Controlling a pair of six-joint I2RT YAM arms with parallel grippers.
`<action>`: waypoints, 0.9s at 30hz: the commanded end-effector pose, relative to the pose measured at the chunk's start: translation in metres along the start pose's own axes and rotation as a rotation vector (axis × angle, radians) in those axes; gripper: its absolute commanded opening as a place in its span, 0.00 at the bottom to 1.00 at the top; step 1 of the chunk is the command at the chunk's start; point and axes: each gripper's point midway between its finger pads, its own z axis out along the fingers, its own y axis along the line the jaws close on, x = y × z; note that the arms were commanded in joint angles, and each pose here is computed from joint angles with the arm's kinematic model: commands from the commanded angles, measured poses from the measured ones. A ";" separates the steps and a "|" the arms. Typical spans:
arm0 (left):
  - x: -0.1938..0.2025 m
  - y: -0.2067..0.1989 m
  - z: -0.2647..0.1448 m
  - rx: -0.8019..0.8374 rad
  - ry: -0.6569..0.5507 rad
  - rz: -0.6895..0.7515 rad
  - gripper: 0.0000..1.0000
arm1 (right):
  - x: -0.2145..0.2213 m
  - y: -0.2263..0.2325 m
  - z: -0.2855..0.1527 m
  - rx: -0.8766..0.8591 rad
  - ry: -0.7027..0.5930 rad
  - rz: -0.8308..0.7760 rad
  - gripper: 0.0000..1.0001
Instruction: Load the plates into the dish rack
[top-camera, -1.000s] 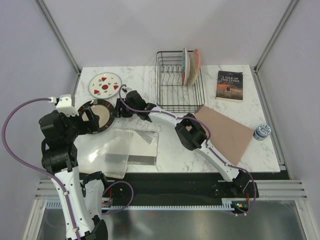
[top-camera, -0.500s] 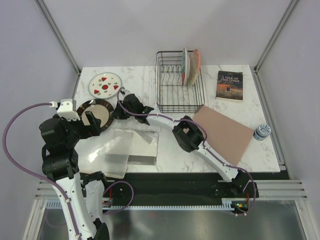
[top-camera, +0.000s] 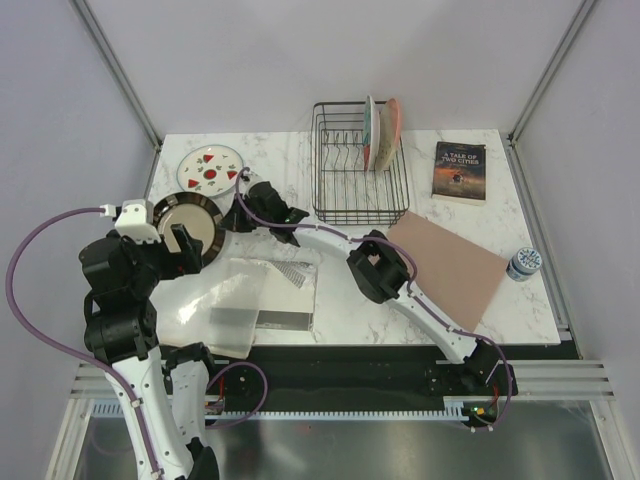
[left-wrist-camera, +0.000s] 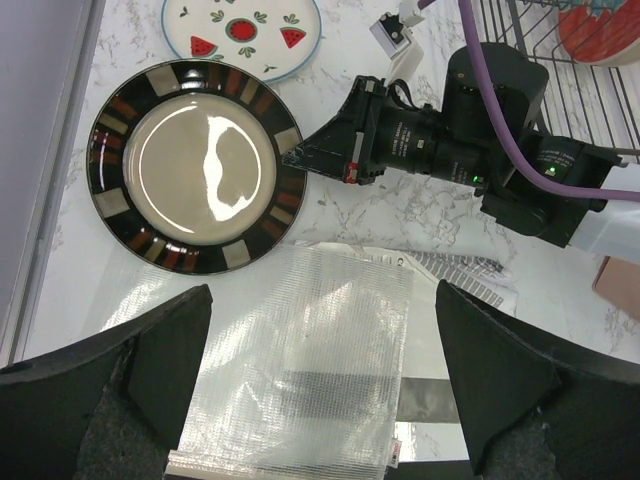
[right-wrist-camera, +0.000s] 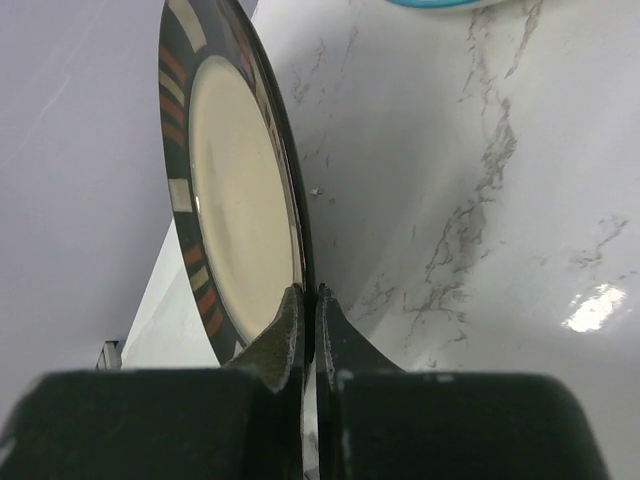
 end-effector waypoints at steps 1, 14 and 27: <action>-0.028 -0.006 -0.006 0.017 -0.095 0.005 1.00 | -0.091 0.042 -0.037 -0.056 -0.148 -0.100 0.00; -0.066 -0.004 -0.014 0.001 -0.239 0.155 1.00 | -0.181 0.118 -0.104 -0.197 -0.284 -0.253 0.00; -0.108 -0.001 0.006 0.039 -0.307 0.351 1.00 | -0.238 0.173 -0.177 -0.276 -0.371 -0.478 0.00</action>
